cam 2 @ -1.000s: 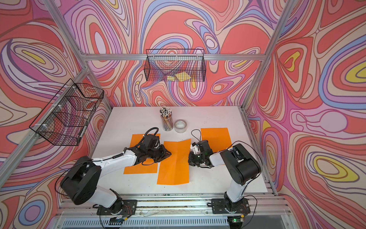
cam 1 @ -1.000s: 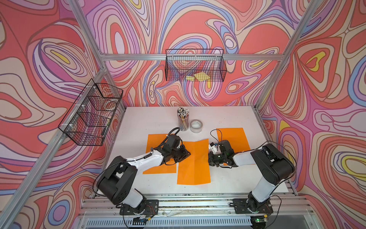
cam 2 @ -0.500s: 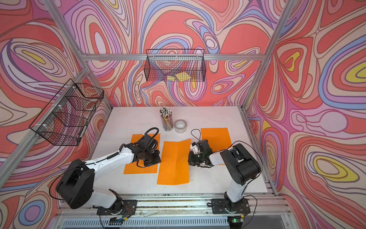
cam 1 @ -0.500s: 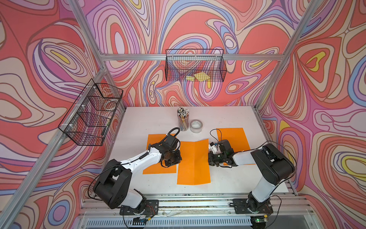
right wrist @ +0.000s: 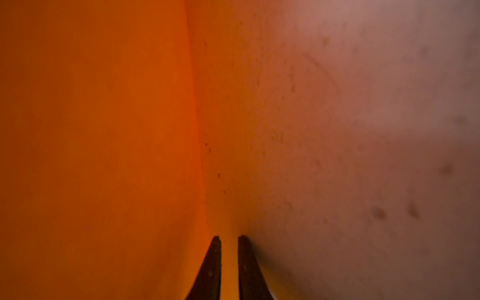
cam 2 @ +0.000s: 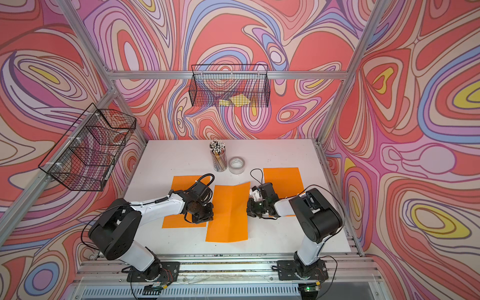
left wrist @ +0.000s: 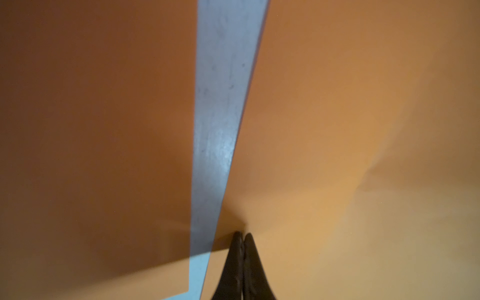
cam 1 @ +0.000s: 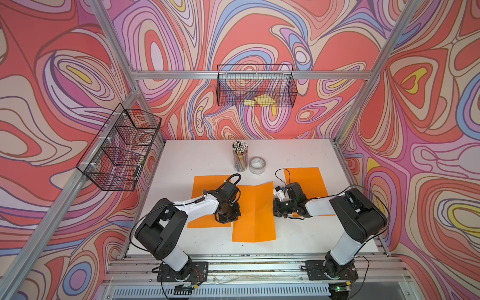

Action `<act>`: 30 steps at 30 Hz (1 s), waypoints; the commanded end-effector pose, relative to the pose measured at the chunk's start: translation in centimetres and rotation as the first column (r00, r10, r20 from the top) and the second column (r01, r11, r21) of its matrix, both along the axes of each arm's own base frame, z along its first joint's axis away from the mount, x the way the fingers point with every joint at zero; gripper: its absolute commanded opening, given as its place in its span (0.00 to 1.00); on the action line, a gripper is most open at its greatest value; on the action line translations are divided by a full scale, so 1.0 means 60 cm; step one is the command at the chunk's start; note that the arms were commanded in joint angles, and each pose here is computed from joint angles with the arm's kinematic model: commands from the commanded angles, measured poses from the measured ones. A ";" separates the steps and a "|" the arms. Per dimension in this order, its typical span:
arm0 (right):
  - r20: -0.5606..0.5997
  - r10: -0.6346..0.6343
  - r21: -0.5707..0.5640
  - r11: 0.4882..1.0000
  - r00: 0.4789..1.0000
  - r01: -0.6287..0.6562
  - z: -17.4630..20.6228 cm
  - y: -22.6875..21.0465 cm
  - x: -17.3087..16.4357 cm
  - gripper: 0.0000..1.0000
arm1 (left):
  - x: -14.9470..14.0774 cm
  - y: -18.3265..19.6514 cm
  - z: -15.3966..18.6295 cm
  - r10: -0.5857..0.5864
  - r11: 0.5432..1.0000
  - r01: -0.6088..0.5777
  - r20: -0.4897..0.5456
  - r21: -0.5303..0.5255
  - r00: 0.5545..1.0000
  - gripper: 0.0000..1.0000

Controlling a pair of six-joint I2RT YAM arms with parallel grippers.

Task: Fold the rectangular paper in half along the long edge
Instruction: Fold the paper at the center of the board.

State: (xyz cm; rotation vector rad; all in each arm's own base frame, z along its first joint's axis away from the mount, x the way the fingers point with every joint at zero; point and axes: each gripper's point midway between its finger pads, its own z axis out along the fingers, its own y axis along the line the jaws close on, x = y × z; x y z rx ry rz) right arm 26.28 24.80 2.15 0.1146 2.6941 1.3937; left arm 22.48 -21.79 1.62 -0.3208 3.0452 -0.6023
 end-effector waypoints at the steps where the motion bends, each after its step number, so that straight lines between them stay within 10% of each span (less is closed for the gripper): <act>1: 0.049 0.010 -0.005 1.000 0.999 -0.009 0.025 0.003 0.010 0.16 | -0.015 0.009 -0.025 -0.007 1.000 0.008 -0.036 0.028 0.999 0.03; 30: 0.128 0.065 0.015 0.998 0.990 -0.068 0.094 0.070 0.028 0.17 | -0.022 0.011 -0.028 0.006 1.000 -0.005 -0.037 0.018 0.999 0.03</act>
